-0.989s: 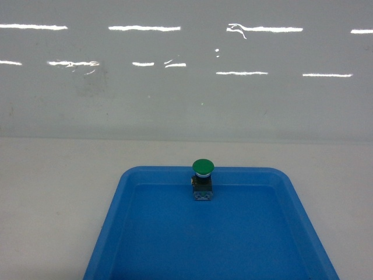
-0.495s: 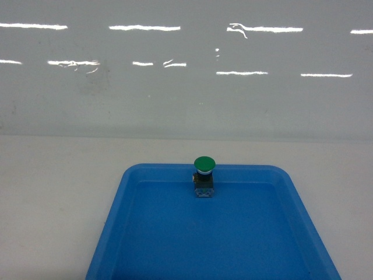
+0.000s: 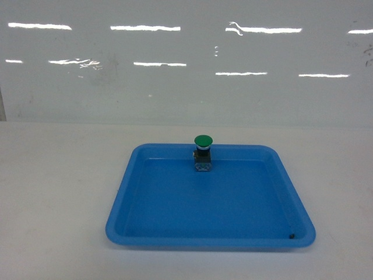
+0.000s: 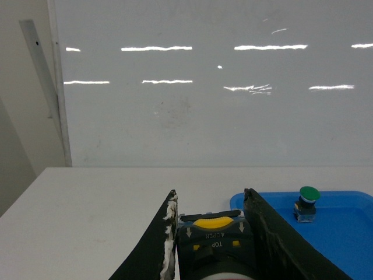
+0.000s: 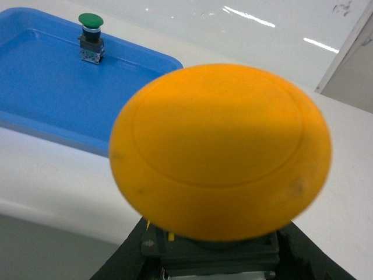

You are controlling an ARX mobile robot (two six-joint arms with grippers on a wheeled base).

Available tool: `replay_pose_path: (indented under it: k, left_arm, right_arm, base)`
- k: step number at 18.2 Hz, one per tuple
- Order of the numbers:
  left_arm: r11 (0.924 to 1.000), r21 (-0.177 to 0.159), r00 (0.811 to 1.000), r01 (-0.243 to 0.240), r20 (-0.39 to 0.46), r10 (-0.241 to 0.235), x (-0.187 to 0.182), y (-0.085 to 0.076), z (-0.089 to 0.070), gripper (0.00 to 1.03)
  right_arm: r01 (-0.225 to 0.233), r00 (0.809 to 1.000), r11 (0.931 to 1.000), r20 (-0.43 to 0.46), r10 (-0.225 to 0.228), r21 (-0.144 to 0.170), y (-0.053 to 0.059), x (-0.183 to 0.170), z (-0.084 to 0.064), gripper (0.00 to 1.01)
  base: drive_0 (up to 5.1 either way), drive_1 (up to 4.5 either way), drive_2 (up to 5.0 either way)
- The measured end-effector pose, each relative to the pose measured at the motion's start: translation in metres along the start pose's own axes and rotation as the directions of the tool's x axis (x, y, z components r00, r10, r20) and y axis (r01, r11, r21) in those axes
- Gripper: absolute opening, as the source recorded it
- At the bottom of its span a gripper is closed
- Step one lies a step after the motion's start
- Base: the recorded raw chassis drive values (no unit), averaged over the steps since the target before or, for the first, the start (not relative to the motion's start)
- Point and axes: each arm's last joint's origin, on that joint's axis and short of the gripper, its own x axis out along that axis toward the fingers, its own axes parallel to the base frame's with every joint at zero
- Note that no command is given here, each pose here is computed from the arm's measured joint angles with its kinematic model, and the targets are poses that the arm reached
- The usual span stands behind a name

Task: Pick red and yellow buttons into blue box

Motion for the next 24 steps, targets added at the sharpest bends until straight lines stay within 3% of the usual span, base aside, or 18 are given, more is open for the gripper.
replay_pose_path:
  k: [24]
  left_arm:
    - [1.0000, 0.000, 1.000, 0.000, 0.001, 0.000, 0.0000, 0.0000, 0.0001, 0.28]
  right_arm:
    - [0.000, 1.000, 1.0000, -0.001, 0.000, 0.000, 0.0000, 0.0000, -0.0002, 0.34]
  base:
    - [4.9, -2.81, -2.0]
